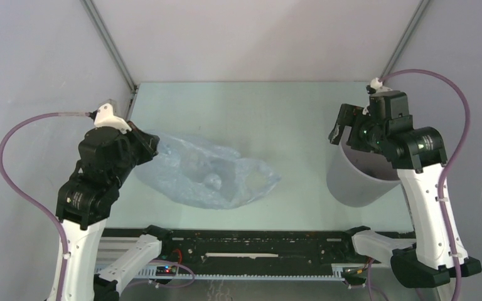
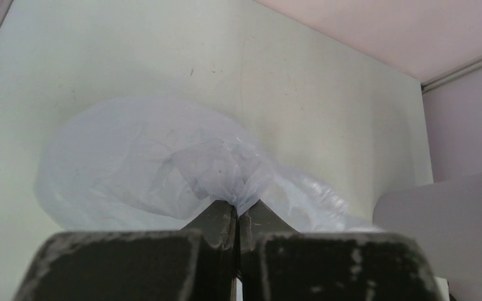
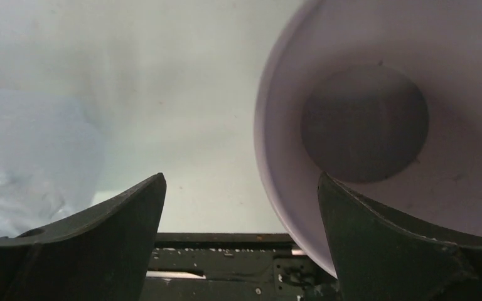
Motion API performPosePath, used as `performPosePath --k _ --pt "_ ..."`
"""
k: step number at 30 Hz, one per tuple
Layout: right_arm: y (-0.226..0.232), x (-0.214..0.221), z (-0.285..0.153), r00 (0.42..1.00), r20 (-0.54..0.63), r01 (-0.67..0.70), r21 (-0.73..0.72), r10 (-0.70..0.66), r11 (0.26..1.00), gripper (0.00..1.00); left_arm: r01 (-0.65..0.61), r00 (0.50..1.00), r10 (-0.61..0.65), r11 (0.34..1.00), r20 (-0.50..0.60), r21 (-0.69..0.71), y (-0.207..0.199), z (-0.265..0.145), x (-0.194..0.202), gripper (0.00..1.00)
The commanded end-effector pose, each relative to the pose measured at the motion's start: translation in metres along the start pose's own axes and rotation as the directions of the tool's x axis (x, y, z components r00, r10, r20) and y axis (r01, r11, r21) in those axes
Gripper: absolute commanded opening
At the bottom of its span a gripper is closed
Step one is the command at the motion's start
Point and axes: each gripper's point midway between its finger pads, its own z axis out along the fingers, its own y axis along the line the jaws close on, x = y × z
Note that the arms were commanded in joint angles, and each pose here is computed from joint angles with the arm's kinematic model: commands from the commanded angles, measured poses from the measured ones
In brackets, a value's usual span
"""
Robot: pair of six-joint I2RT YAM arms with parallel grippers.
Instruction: Put the trash bags into the trash bin
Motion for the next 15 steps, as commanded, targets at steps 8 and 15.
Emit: performPosePath --k 8,15 --pt "-0.011 0.036 0.061 0.992 -0.128 0.012 0.082 -0.002 0.997 0.83 0.036 0.999 -0.035 0.999 0.038 -0.03 0.005 -0.006 -0.008 0.0" --pt "0.004 0.039 0.1 0.98 -0.148 0.147 0.105 -0.131 0.984 0.48 0.043 0.997 -0.04 0.998 0.063 -0.041 0.009 -0.017 -0.014 0.0"
